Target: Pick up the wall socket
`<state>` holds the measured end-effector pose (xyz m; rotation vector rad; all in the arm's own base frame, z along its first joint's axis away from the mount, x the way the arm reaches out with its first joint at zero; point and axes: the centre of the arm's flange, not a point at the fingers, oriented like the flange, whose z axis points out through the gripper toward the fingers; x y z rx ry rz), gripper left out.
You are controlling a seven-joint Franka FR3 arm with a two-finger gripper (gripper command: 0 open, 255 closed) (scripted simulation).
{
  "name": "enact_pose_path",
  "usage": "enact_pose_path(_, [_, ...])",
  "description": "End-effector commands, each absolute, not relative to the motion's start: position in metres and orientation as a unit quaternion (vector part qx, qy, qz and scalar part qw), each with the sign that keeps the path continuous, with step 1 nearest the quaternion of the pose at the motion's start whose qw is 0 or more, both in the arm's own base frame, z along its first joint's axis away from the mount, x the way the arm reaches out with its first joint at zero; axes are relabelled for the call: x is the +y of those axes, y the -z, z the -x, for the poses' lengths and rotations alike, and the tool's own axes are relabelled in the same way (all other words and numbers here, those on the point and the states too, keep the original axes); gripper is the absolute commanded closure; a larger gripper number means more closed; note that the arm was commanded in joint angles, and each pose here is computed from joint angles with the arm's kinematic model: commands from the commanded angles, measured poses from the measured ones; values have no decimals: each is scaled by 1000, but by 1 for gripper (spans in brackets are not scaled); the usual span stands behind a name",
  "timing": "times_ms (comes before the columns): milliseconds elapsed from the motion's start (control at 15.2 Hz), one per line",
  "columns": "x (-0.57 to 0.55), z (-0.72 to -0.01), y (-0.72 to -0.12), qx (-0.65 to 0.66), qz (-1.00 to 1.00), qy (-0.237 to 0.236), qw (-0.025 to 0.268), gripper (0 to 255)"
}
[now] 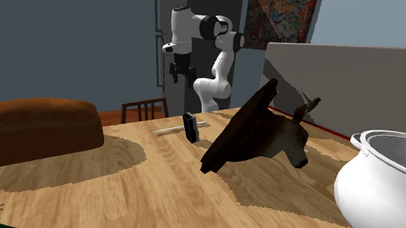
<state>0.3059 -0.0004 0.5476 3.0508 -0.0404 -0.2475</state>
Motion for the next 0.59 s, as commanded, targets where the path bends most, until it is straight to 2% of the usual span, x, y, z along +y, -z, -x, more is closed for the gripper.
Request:
enact_pose_path(0, [0, -306, -548, -13, -996, 81, 40, 0])
enact_pose_path(528, [73, -381, -545, -32, -995, 84, 35, 0])
